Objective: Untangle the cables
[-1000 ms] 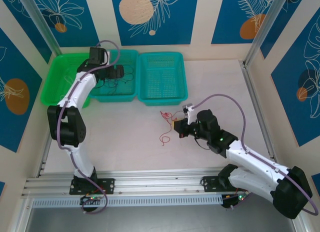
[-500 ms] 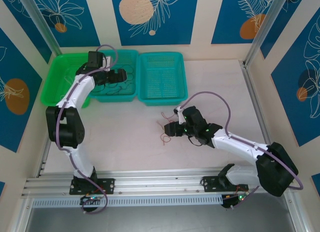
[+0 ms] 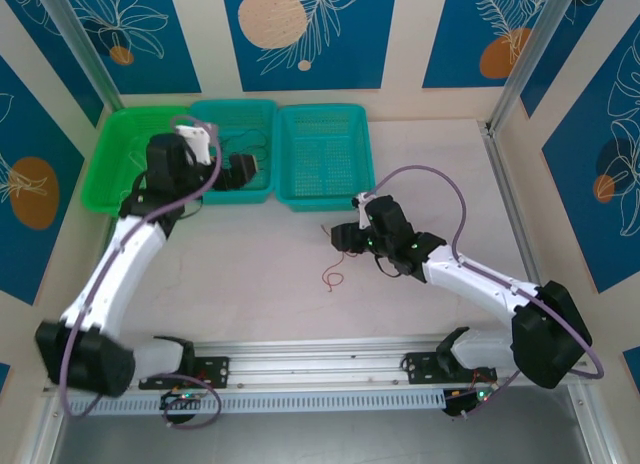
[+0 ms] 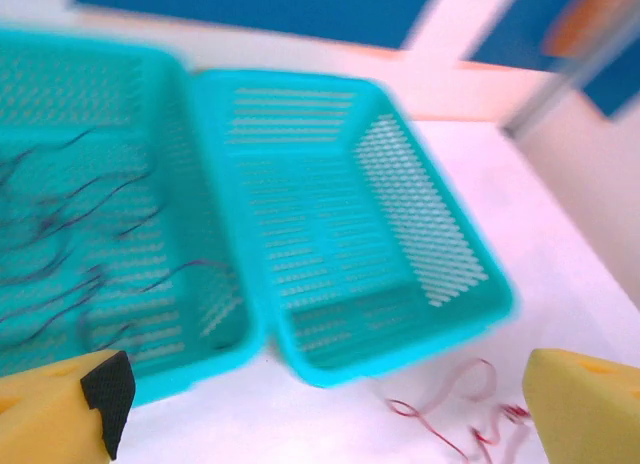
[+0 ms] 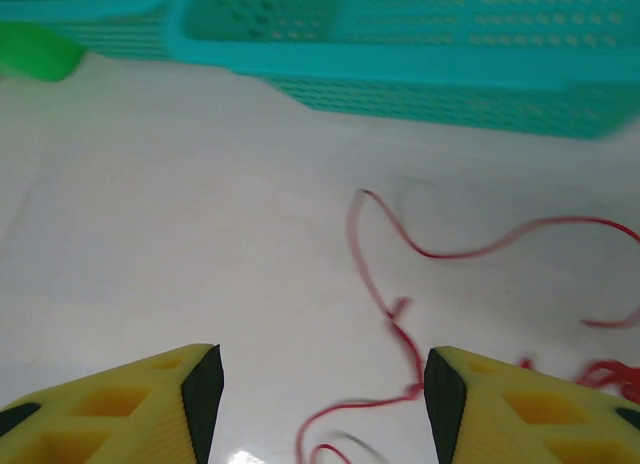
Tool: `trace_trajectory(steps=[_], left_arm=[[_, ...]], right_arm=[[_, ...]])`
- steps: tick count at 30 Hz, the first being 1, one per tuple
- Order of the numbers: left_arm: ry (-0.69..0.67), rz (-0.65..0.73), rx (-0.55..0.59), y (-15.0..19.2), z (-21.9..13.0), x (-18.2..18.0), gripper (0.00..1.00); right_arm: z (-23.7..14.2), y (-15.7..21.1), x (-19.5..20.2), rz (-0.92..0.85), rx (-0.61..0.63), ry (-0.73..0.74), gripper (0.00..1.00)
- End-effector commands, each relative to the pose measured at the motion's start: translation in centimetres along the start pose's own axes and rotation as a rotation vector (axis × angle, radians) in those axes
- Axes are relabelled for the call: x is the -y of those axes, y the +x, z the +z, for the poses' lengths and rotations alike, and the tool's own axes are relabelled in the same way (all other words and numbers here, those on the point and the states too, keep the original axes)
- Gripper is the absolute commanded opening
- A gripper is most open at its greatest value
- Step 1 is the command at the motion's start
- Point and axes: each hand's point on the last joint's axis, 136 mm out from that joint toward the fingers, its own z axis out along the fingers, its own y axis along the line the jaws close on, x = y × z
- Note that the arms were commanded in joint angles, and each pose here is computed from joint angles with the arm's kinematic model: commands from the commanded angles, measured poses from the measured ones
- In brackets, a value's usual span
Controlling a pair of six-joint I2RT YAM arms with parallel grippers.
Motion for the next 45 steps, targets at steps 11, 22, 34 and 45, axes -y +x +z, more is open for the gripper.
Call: trace_trajectory(steps=[11,22,34,45], left_arm=[[0.658,0.510,-0.060,15.4,-5.3,16.7,1.00],[0.572,0.557,-0.259,22.5,-3.6,14.4,1.00],[0.672,0.745,-0.303,26.1,-2.7,17.6,1.00],[0.637,0.698,-0.071,21.9,-3.6,18.4,1.00]], right_arm=[[2.5,2.3,-0.1,0.045,-0.170,-0.066,0.49],[-0.8,5.6,9.8,0.260,-0.114,0.461,0.48],[2.2,11.0,11.1,0.353,-0.340,0.507,0.44],[-0.2,8.3,11.7,0.275,-0.205,0.528,0.00]])
